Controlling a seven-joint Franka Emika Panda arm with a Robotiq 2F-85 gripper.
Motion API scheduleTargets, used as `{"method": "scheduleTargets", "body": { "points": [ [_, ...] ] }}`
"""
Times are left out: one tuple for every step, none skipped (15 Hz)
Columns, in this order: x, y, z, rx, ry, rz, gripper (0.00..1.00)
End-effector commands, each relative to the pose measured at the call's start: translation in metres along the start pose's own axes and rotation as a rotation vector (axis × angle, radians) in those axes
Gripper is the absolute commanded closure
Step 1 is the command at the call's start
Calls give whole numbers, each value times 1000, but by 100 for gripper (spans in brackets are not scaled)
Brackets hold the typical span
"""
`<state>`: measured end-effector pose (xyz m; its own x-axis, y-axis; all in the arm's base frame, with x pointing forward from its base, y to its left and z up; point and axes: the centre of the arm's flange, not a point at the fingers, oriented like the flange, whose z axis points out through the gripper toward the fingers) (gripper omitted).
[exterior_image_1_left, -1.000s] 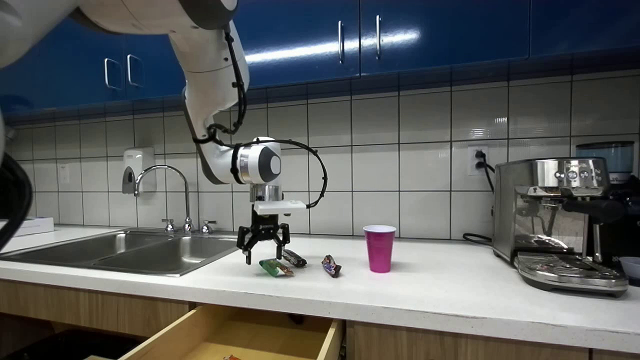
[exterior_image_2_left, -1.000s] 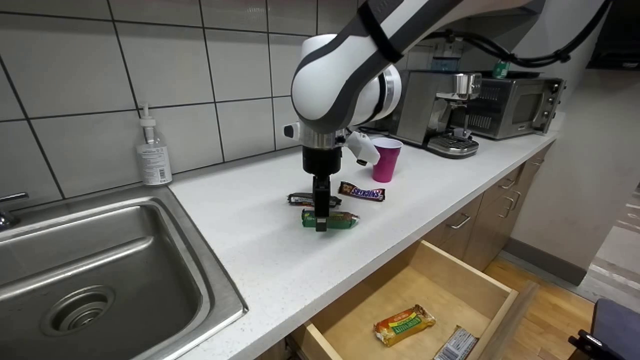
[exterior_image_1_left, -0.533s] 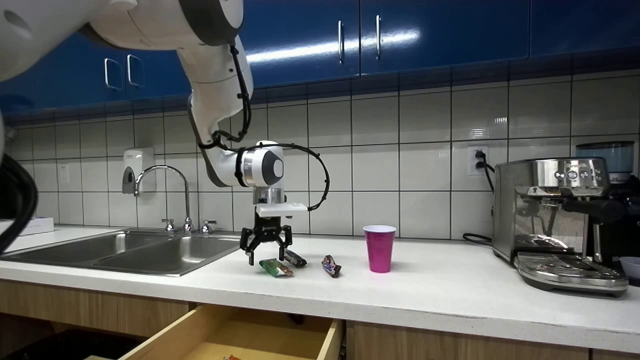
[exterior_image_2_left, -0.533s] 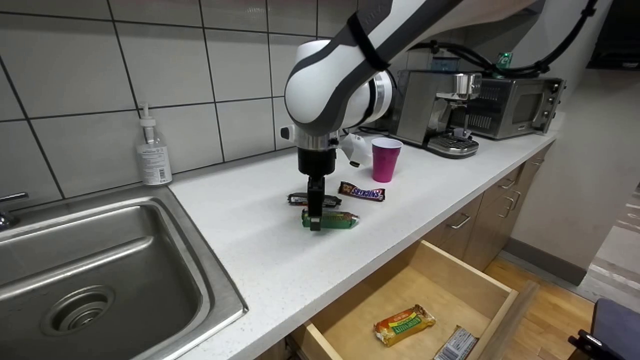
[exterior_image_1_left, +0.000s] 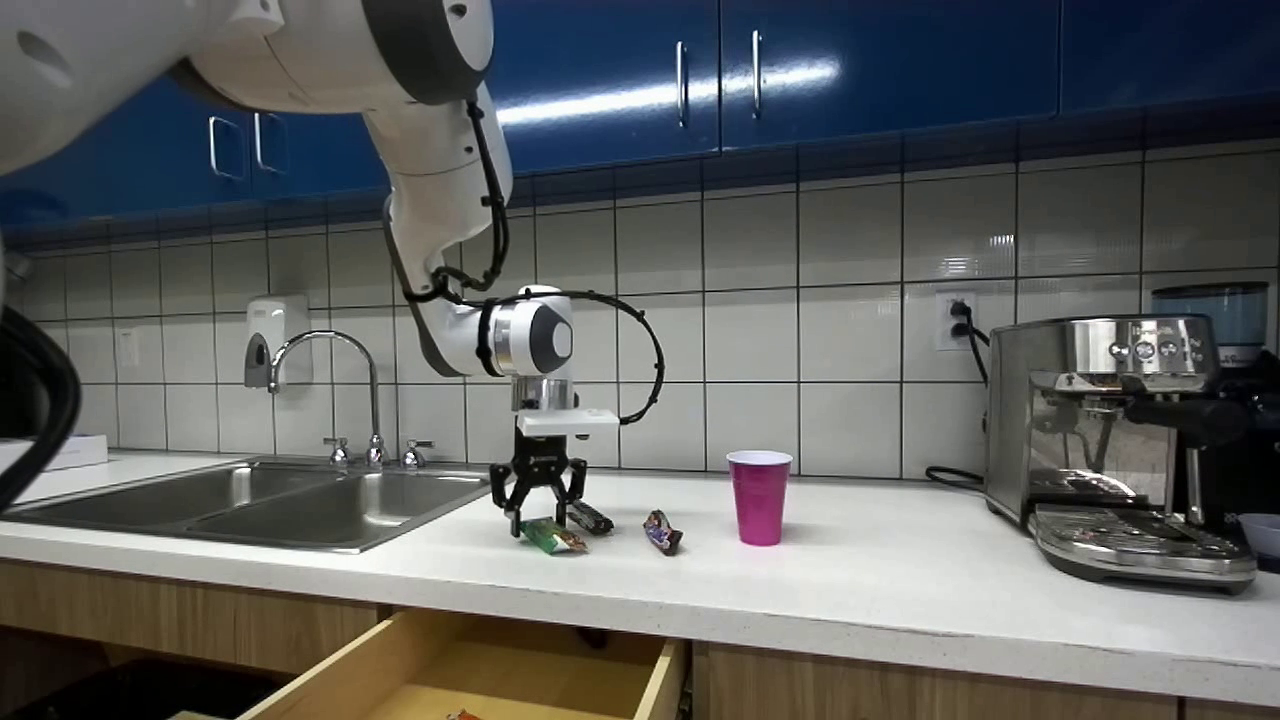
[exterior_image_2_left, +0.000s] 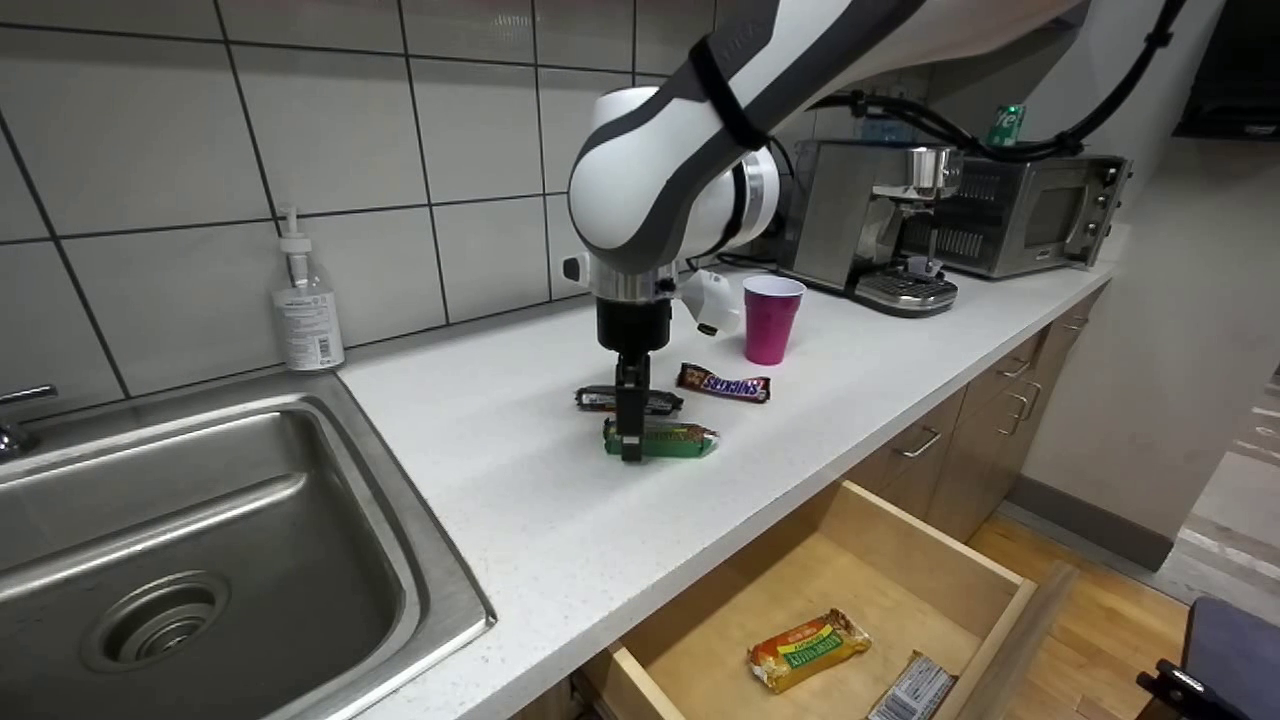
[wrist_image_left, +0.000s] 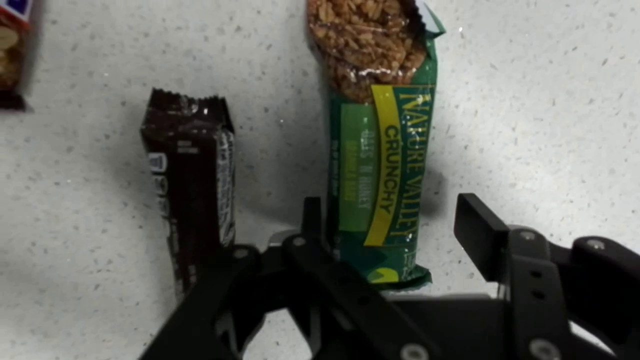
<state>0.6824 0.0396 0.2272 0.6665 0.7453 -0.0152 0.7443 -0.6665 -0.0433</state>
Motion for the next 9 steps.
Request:
{"method": "scheduleTargets", "body": {
  "points": [
    [3, 10, -6, 6, -17, 20, 60],
    [1, 10, -6, 6, -18, 20, 67],
    [0, 10, -7, 7, -19, 20, 73],
    [-1, 10, -8, 7, -17, 20, 82],
    [-2, 10, -9, 7, -15, 20, 84],
    [-4, 9, -11, 7, -13, 19, 84],
    [-5, 8, -14, 5, -9, 16, 84],
    [-7, 7, -17, 6, -7, 16, 84],
    [-10, 5, -21, 8, -4, 14, 84]
  ]
}}
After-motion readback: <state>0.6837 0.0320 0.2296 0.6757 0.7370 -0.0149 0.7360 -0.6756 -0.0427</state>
